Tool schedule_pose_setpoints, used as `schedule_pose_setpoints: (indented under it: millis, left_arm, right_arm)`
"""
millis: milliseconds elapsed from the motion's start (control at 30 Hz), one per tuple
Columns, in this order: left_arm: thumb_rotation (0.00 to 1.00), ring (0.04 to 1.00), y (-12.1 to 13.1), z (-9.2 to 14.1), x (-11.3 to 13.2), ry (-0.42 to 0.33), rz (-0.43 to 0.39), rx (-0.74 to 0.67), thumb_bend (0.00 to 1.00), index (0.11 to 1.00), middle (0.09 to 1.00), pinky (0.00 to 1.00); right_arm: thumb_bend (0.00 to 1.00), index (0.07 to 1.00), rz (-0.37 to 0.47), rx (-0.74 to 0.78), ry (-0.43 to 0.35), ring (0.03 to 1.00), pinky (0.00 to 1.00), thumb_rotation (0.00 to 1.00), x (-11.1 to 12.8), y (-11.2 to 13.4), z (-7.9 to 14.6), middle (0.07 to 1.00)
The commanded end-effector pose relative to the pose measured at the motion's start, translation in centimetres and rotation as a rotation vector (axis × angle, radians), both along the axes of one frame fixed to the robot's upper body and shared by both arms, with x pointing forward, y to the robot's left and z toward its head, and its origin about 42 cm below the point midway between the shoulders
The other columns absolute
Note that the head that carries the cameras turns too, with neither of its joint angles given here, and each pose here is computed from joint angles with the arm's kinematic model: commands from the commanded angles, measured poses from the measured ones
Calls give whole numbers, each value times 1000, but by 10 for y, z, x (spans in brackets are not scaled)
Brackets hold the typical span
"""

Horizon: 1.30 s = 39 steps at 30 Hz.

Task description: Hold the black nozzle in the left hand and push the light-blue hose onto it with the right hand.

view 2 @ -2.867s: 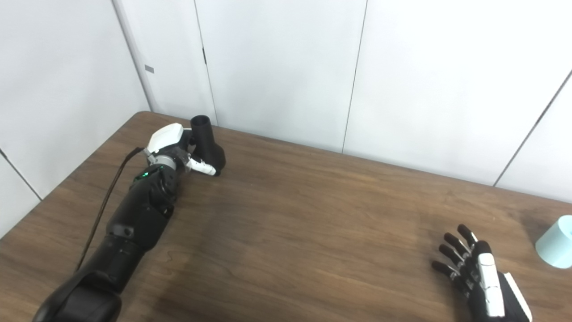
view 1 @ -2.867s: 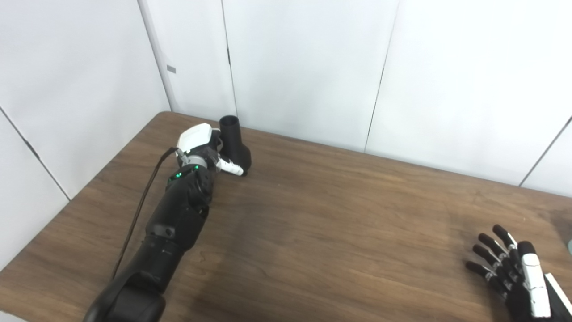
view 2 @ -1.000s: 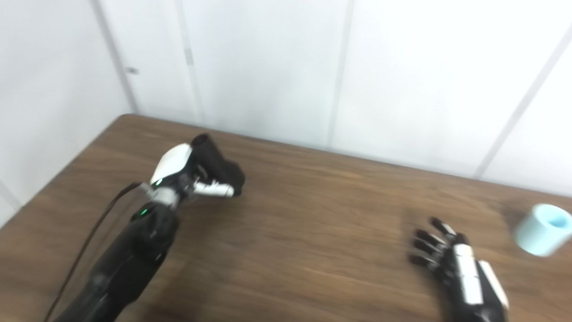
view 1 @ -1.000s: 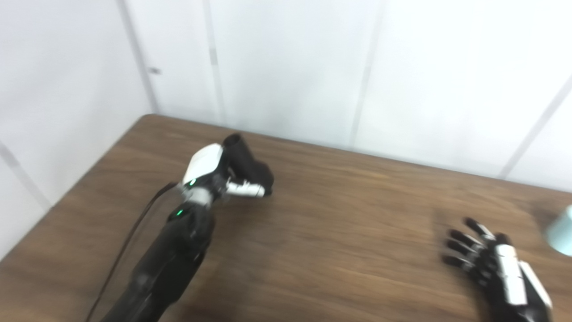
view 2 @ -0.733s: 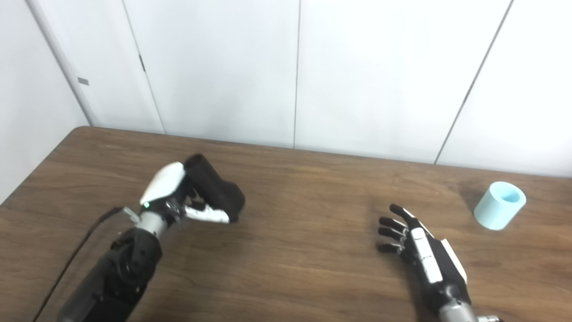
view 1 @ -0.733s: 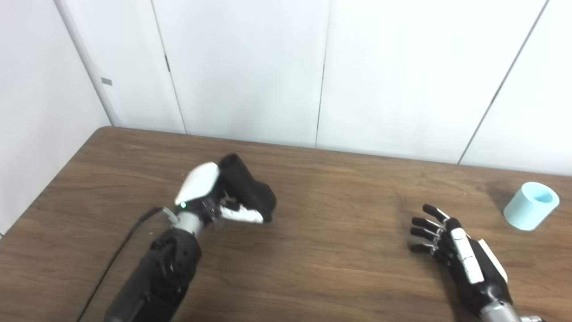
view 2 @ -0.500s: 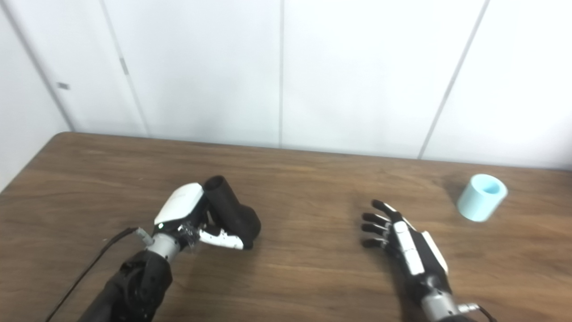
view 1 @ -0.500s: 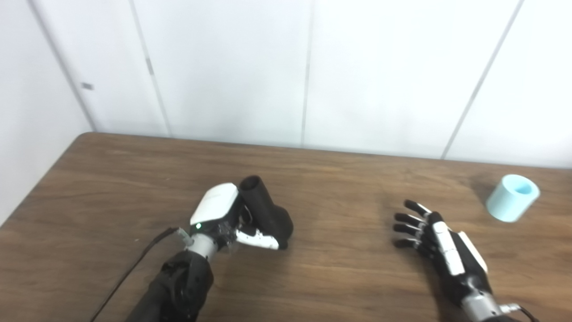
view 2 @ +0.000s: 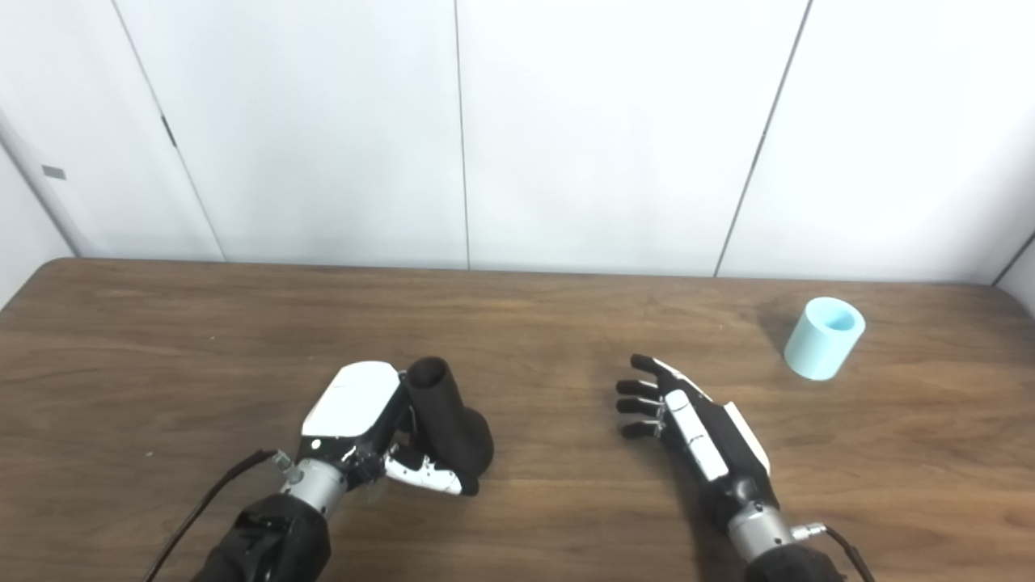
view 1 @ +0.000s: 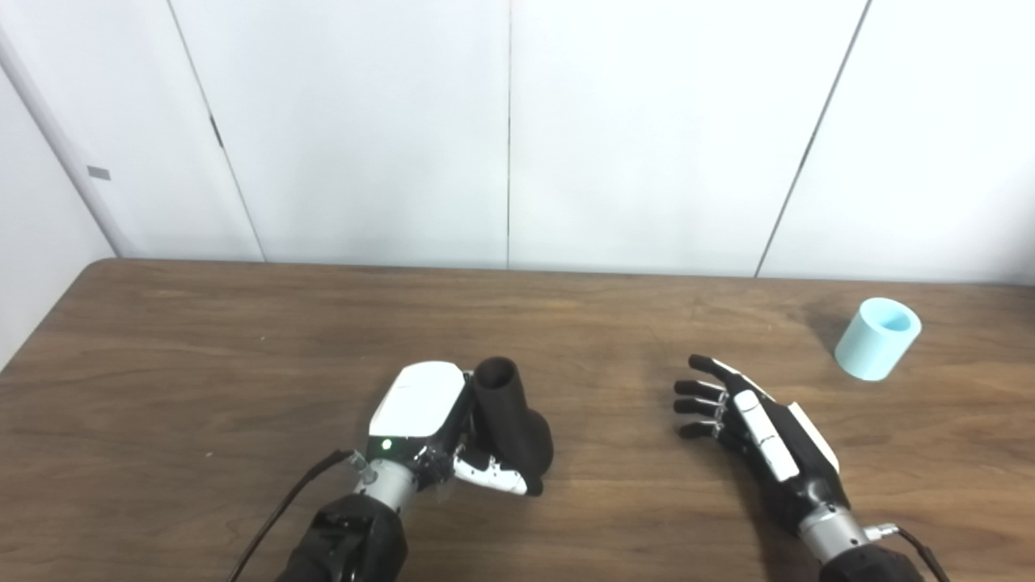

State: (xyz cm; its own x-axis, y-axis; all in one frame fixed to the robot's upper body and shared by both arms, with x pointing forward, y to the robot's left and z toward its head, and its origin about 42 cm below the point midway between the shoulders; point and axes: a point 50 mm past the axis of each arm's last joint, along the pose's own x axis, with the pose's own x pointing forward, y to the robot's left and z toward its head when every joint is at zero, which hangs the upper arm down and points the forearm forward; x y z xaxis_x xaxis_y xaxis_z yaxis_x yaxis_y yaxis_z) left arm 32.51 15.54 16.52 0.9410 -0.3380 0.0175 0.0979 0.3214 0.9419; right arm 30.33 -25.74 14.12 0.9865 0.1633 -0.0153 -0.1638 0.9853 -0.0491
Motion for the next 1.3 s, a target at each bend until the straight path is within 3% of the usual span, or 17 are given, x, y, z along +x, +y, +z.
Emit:
schedule_pose_setpoints:
  millis: [0, 167, 267, 333, 600, 767, 867, 933, 1033, 1267]
  left_arm:
    - [0, 498, -10, -13, -7, 49, -48, 14, 525, 493, 448, 410]
    - [0, 492, -10, -11, -9, 53, -53, 33, 524, 495, 441, 396]
    - [0, 501, -12, -9, -10, 47, -58, 57, 525, 492, 455, 402]
    - [0, 508, -12, -8, -10, 42, -64, 72, 525, 491, 462, 407]
    - [0, 529, -15, -5, -11, 28, -91, 115, 521, 480, 506, 423]
    - [0, 531, -13, 0, -8, 53, -89, 127, 521, 477, 511, 426]
    - [0, 496, -11, 2, -6, 69, -86, 148, 524, 492, 463, 403]
    - [0, 503, -9, 4, -6, 81, -81, 152, 524, 494, 455, 414]
    - [0, 492, -5, 4, -4, 87, -82, 150, 524, 495, 445, 405]
    - [0, 472, 5, 4, -2, 75, -87, 159, 525, 491, 447, 368]
  right_arm:
    - [464, 813, 19, -14, -61, 723, 583, 745, 5, -4, 18, 748]
    - [437, 806, -31, -71, -142, 707, 584, 424, 11, -18, 53, 750]
    - [452, 772, -64, -119, -203, 692, 592, 306, 15, -28, 79, 739]
    - [439, 771, -69, -159, -240, 693, 593, 284, 18, -36, 93, 743]
    - [563, 728, -90, -314, -363, 686, 597, 245, 39, -77, 136, 725]
    - [584, 712, -110, -488, -472, 694, 609, 196, 45, -82, 172, 722]
    - [618, 704, -131, -591, -533, 689, 626, 133, 49, -78, 201, 721]
    - [657, 704, -155, -659, -550, 700, 644, 125, 50, -75, 220, 722]
    - [698, 687, -202, -757, -554, 675, 507, 14, 54, -74, 238, 710]
    - [812, 689, -186, -1097, -479, 740, 598, 0, 75, -85, 250, 746]
